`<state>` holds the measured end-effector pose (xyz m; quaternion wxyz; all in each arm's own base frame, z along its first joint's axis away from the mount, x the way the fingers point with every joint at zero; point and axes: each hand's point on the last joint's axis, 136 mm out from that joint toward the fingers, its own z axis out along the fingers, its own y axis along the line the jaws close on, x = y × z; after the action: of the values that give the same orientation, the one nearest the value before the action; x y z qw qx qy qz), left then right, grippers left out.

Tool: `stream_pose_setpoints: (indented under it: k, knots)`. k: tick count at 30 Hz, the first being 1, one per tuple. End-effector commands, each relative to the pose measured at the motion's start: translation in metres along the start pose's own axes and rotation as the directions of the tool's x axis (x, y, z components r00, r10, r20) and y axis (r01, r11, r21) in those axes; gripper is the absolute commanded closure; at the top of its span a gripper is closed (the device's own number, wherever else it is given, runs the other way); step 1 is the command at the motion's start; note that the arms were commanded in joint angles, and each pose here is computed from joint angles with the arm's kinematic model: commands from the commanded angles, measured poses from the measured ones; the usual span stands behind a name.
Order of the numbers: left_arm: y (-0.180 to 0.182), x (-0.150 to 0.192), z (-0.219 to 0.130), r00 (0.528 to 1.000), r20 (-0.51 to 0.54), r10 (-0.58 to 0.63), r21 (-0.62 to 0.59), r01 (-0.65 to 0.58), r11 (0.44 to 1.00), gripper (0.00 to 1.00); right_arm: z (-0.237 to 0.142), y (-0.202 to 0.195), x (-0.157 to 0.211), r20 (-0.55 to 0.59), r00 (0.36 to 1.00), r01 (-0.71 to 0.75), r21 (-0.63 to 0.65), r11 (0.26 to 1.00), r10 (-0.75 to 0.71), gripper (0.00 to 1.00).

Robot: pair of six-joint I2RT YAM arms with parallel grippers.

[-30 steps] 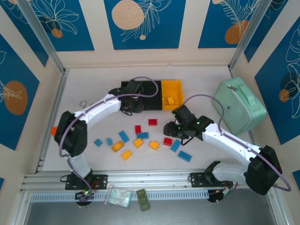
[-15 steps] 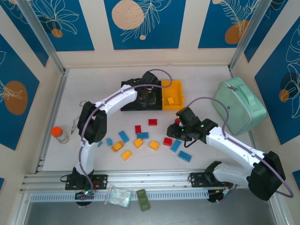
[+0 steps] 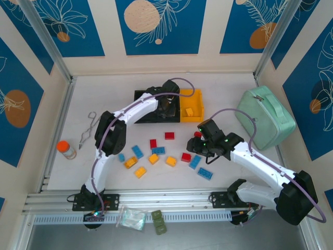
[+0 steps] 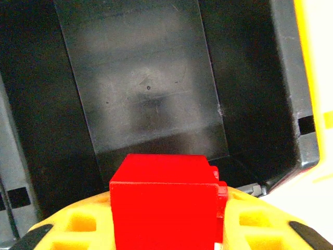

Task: Sort the legos into containers by color
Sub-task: Place the lego in the container, then pick up the lego from the bottom-left of the table.

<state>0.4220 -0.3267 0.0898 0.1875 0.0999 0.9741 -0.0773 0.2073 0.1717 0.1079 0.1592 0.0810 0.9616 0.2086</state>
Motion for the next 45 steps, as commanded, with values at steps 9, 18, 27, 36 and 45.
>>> stream_pose_setpoints:
  k: [9,18,27,36,45]
  knots:
    - [-0.006,-0.001,-0.008,0.999,0.004,0.044,-0.012,-0.044,0.999,0.49,-0.005,-0.001,-0.002,-0.001,1.000,-0.014,-0.008,1.000,0.014,0.51]
    - [-0.010,-0.009,-0.039,0.997,0.047,0.060,0.016,-0.061,0.998,0.46,-0.009,0.003,-0.008,0.010,1.000,0.000,-0.014,1.000,0.001,0.51]
    - [-0.002,0.019,-0.086,0.994,0.085,0.068,0.063,-0.073,0.995,0.43,-0.013,0.009,-0.009,0.012,1.000,0.028,-0.038,0.999,-0.028,0.50]
    - [0.060,0.093,-0.113,0.996,0.087,-0.027,-0.003,0.027,1.000,0.40,-0.016,0.050,-0.002,0.033,0.981,0.196,-0.154,0.968,-0.193,0.47]
    - [0.138,0.169,-0.119,0.960,0.083,-0.267,-0.086,0.274,0.958,0.38,-0.012,0.094,0.017,0.051,0.931,0.363,-0.261,0.895,-0.362,0.43]
